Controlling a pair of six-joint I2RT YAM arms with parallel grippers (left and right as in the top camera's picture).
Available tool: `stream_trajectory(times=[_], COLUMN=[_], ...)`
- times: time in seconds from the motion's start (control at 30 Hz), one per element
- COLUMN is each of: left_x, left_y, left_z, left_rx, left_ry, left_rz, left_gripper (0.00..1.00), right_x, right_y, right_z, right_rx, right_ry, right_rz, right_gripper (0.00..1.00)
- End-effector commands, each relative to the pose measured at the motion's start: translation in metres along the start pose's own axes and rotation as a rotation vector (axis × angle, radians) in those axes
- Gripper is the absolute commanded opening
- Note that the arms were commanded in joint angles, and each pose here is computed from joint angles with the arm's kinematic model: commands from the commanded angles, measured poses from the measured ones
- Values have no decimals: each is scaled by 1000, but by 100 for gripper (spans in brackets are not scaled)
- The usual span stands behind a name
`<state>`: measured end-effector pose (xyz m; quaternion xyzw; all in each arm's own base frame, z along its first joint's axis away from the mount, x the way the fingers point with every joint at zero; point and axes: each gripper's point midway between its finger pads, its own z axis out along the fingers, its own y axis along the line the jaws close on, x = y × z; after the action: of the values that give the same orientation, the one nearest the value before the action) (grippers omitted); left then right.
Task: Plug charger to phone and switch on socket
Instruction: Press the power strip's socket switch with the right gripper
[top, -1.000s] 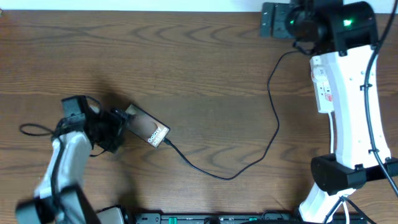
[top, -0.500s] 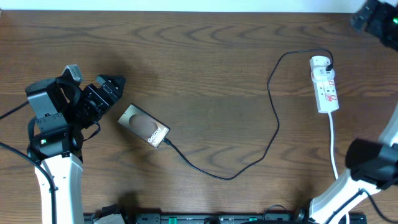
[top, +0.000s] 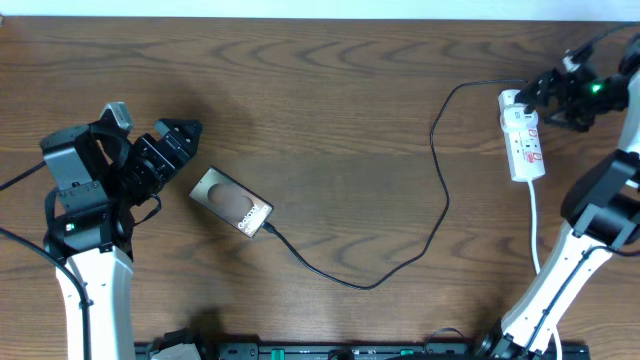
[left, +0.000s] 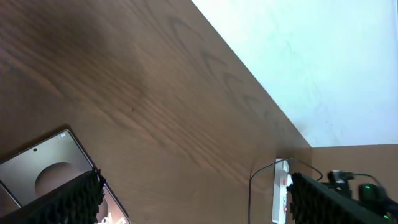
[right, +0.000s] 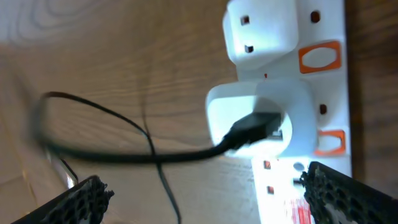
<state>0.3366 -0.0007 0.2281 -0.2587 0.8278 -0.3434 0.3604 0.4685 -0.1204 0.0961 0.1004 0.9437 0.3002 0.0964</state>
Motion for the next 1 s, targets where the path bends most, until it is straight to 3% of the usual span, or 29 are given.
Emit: stream_trajectory(times=[0.0, 0.43, 0.97], left_x=[-5, -6, -4], left_y=[-8, -5, -3], left_z=[-3, -3, -3], left_rx=[17, 5, -7], left_ry=[-11, -13, -10], left_rz=[33, 30, 23], left_gripper=[94, 94, 94], right_x=[2, 11, 15], right_y=[1, -18, -3], right_z=[12, 19, 51], right_rx=[-19, 81, 88], right_ry=[25, 81, 129], right_rz=[-43, -35, -88], right_gripper=[99, 99, 99])
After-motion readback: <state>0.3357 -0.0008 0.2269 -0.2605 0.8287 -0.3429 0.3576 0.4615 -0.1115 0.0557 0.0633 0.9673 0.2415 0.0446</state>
